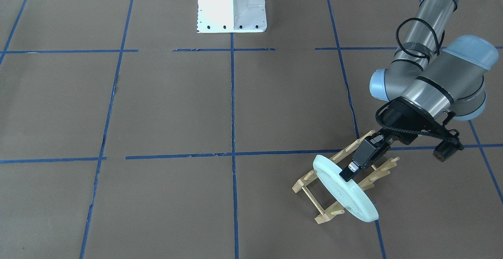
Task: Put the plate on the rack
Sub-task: 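Lower the plate upright into the rack slots with the left gripper, then open the left gripper and withdraw it away from the plate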
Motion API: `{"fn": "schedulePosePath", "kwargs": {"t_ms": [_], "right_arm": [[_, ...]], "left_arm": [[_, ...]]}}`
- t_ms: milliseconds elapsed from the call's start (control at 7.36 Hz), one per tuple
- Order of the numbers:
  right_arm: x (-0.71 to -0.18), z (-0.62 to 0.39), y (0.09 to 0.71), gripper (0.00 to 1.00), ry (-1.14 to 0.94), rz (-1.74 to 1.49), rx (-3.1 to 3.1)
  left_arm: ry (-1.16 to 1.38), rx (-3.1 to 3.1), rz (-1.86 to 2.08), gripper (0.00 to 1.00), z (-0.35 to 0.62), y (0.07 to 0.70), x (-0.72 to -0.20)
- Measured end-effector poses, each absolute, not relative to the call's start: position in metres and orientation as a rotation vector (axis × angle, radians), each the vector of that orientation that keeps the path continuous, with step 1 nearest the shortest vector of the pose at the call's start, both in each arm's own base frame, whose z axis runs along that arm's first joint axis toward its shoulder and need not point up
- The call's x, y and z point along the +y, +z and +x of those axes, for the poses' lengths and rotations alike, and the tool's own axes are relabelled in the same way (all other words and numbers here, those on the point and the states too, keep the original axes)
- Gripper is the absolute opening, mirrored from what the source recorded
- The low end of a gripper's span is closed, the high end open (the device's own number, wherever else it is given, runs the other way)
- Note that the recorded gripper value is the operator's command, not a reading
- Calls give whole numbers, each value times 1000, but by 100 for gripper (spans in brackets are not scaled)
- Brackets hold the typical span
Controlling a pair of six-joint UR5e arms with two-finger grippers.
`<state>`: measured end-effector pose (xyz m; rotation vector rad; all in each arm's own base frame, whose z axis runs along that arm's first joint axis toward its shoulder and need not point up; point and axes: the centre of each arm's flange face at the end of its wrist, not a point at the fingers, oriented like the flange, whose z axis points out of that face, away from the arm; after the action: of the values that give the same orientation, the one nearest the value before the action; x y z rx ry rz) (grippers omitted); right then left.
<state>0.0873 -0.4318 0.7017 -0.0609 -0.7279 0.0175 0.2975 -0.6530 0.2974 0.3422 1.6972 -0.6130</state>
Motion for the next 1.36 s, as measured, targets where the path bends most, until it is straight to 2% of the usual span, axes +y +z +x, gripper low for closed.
{"fn": "schedulePosePath", "kwargs": {"t_ms": [136, 272, 407, 951, 1358], "right_arm": [[-432, 87, 702, 100, 18, -61, -728], [-432, 87, 702, 100, 18, -61, -728], [-432, 87, 702, 100, 18, -61, -728], [-432, 87, 702, 100, 18, -61, -728], [-432, 87, 701, 100, 17, -60, -728]], "left_arm": [[-617, 1690, 337, 1, 301, 301, -653], [-617, 1684, 333, 45, 306, 304, -653], [-616, 1678, 336, 99, 310, 306, -652], [-605, 1629, 328, 100, 318, 305, -651], [-414, 1308, 194, 100, 286, 308, -650]]}}
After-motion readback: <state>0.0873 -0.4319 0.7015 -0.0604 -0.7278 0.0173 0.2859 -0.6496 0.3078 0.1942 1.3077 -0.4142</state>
